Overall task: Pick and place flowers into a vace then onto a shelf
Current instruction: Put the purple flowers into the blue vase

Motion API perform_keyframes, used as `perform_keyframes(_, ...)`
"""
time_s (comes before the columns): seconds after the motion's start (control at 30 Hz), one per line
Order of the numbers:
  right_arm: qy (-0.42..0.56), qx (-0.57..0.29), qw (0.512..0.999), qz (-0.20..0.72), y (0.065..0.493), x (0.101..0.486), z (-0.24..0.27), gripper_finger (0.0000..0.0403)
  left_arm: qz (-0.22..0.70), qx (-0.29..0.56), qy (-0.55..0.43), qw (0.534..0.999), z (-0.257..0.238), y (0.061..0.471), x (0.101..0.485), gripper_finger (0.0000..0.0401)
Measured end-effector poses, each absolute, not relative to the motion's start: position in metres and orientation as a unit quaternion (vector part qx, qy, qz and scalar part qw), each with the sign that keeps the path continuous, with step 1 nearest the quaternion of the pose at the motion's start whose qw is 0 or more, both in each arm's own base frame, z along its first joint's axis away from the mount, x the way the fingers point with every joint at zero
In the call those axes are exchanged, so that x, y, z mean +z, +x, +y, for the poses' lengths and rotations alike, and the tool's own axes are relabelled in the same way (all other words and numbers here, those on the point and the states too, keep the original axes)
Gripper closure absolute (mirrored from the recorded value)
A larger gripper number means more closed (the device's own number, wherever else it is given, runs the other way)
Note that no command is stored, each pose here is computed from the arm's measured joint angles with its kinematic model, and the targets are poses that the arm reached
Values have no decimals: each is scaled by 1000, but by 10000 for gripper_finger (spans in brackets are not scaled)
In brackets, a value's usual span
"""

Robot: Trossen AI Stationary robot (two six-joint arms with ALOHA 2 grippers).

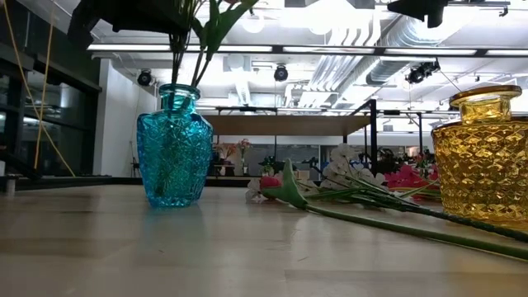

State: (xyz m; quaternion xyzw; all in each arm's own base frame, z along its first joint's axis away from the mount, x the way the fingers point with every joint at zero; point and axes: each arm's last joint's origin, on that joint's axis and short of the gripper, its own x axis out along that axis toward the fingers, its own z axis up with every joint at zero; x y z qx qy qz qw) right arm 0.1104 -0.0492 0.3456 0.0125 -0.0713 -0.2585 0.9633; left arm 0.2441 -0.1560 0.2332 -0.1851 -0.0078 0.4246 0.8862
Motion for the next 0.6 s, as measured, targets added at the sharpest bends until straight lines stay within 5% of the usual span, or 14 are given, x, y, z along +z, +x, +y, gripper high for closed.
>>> perform_keyframes(0.6, 14, -255, 964, -72, 110, 346, -49, 116, 48, 418, -224, 879, -157, 244, 230, 324)
